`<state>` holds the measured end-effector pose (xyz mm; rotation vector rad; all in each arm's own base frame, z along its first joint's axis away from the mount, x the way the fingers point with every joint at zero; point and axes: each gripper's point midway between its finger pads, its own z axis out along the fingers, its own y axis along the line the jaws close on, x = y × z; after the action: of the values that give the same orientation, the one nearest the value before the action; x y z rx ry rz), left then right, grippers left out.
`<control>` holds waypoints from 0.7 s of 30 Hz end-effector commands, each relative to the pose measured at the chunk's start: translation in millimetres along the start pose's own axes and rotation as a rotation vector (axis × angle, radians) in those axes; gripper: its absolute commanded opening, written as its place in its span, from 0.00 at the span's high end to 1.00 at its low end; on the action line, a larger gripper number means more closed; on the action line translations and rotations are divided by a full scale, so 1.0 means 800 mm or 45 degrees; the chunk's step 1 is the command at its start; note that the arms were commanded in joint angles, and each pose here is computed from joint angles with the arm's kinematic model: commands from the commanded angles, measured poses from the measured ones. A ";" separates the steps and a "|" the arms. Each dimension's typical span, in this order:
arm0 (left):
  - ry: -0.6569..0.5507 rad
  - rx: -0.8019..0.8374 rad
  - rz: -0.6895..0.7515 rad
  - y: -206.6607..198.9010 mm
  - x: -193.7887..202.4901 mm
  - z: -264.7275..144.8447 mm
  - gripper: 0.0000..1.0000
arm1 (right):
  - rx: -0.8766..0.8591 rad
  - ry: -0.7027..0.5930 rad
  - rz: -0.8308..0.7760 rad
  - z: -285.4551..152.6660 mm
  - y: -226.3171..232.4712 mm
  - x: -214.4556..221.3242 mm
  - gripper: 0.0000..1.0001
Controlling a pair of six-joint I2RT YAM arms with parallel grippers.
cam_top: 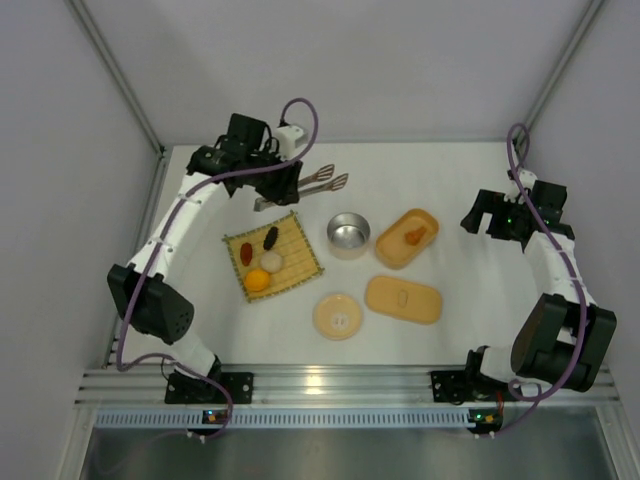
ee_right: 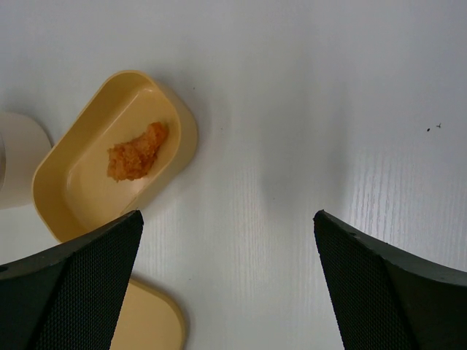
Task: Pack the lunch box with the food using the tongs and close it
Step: Pick up the fake food from the plate.
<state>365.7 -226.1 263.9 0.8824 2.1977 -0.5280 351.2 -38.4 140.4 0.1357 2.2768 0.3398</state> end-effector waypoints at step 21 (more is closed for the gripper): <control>0.314 -0.319 -0.400 0.072 0.203 -0.117 0.53 | -0.043 -0.056 -0.006 0.003 0.001 -0.025 0.01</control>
<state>284.0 -66.2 199.5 0.5407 2.5754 -0.3189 351.9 -35.6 131.5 0.1371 2.2996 0.3717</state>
